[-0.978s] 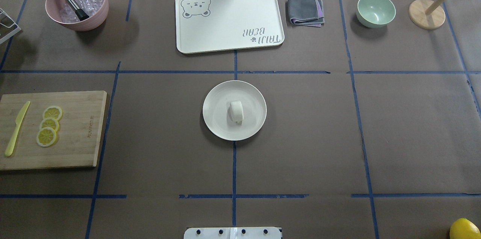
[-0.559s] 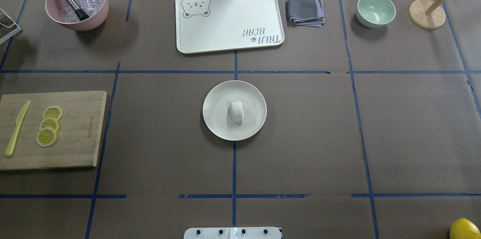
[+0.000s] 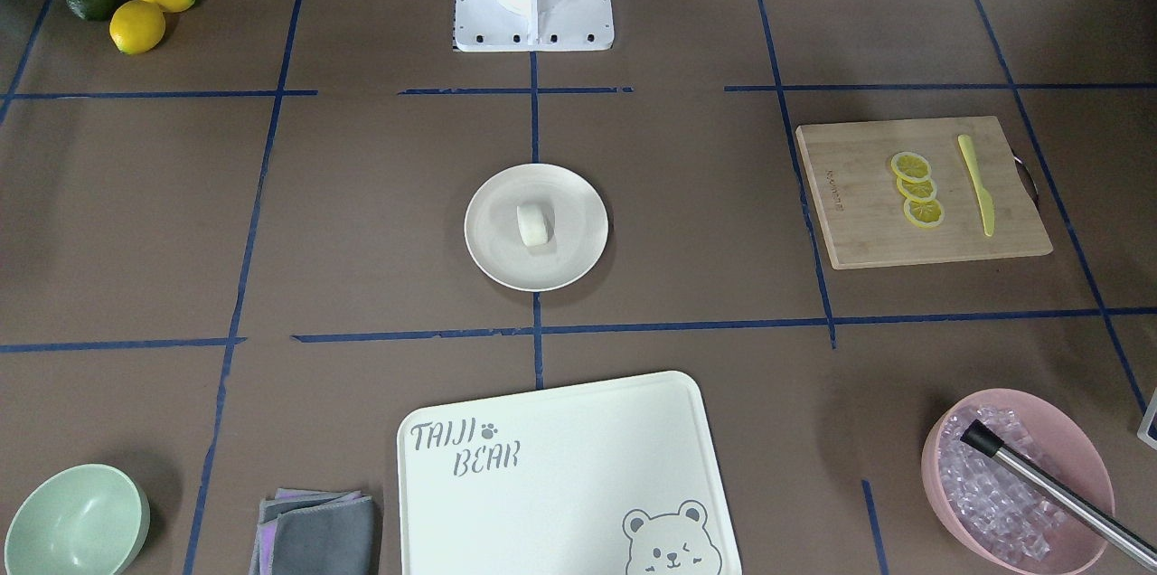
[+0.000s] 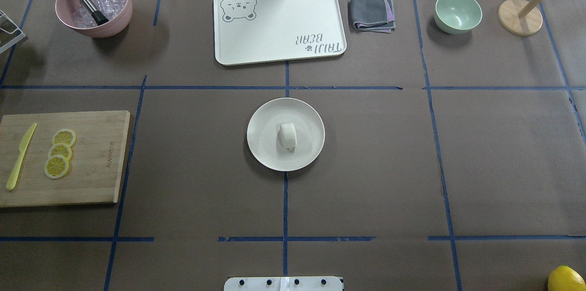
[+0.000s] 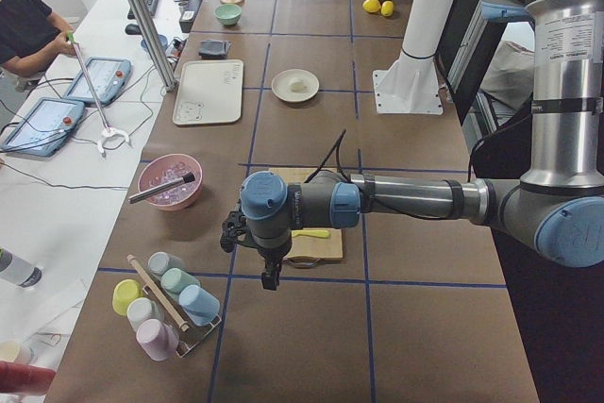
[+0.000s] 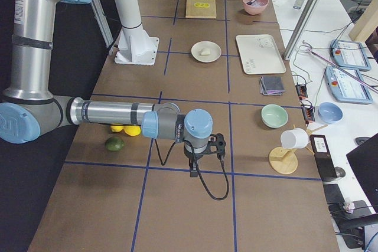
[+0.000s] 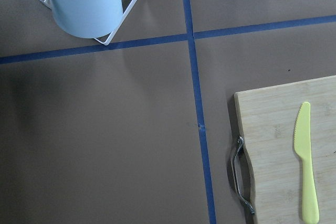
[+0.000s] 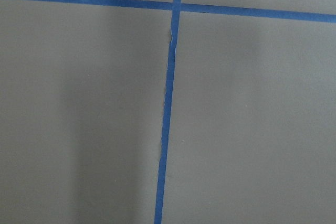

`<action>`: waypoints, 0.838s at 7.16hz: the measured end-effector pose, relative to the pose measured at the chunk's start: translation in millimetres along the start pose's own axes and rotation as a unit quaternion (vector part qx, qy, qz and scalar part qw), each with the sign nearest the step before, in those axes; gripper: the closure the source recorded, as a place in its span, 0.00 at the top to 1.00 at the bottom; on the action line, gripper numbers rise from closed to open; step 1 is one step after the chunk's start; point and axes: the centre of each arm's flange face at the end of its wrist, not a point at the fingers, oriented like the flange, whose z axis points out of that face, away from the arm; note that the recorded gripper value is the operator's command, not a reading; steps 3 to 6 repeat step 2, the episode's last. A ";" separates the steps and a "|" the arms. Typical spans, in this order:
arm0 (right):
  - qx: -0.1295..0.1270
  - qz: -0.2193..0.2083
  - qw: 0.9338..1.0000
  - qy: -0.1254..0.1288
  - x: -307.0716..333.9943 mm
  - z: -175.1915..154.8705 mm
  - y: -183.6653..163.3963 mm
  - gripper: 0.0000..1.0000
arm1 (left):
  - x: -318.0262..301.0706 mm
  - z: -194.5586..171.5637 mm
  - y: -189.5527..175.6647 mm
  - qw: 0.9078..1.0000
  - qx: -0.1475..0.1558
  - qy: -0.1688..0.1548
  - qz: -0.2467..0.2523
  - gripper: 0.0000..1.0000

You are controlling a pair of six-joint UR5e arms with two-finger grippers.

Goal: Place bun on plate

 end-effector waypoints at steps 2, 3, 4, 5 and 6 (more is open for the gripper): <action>0.000 0.000 1.000 0.000 0.2 0.1 0.0 1.00 | 0.7 -0.5 -0.2 1.000 0.000 0.000 0.001 1.00; 0.000 0.000 1.000 0.000 0.2 0.1 0.0 1.00 | 0.7 -0.5 -0.2 1.000 0.000 0.000 0.001 1.00; 0.000 0.000 1.000 0.000 0.2 0.1 0.0 1.00 | 0.7 -0.5 -0.2 1.000 0.000 0.000 0.001 1.00; 0.000 0.000 1.000 0.000 0.2 0.1 0.0 1.00 | 0.7 -0.5 -0.2 1.000 0.000 0.000 0.001 1.00; 0.000 0.000 1.000 0.000 0.2 0.1 0.0 1.00 | 0.7 -0.5 -0.2 1.000 0.000 0.000 0.001 1.00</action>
